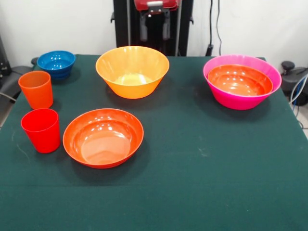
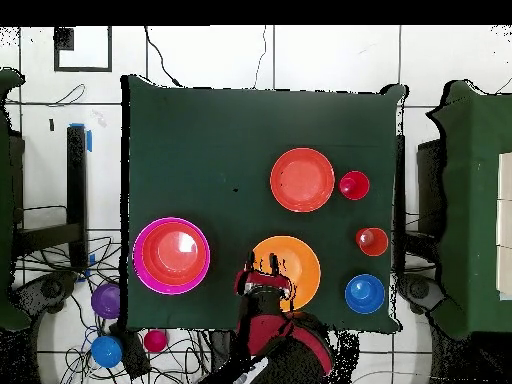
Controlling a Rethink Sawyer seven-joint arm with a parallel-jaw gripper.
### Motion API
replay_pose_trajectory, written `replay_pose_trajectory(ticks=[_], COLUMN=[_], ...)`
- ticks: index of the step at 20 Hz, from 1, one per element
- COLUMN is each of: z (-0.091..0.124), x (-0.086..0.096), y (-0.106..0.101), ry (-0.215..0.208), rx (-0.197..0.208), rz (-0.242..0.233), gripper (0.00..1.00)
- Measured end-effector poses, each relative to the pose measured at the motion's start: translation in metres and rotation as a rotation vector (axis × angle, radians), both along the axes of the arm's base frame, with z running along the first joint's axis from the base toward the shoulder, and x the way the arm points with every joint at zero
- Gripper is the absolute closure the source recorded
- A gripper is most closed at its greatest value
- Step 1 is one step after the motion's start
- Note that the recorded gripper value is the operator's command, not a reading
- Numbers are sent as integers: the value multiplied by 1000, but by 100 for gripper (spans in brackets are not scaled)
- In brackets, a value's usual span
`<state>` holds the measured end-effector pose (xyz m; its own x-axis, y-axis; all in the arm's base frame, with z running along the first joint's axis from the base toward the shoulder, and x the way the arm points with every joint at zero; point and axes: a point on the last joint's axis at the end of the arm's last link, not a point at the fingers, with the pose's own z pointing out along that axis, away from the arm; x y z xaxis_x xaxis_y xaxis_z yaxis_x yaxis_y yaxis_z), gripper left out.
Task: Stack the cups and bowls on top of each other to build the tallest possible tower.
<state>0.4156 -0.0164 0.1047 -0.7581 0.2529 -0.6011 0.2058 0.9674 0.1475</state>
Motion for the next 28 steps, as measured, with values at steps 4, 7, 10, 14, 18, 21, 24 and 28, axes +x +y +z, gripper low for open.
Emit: replay_pose_trajectory(ticks=[4, 7, 10, 14, 18, 21, 24, 28], z=[-9, -21, -33, -44, -51, -56, -60, -59], x=[0, 2, 2, 2, 5, 6, 7, 8], y=[-13, -19, -22, -26, -31, -34, -38, -40], ry=[9, 16, 23, 28, 30, 35, 40, 41], rx=[-69, -116, -146, -169, -182, -193, -204, -213], rz=[5, 18, 31, 46, 54, 55, 56, 62], gripper=[0, 0, 0, 0, 0, 0, 0, 0])
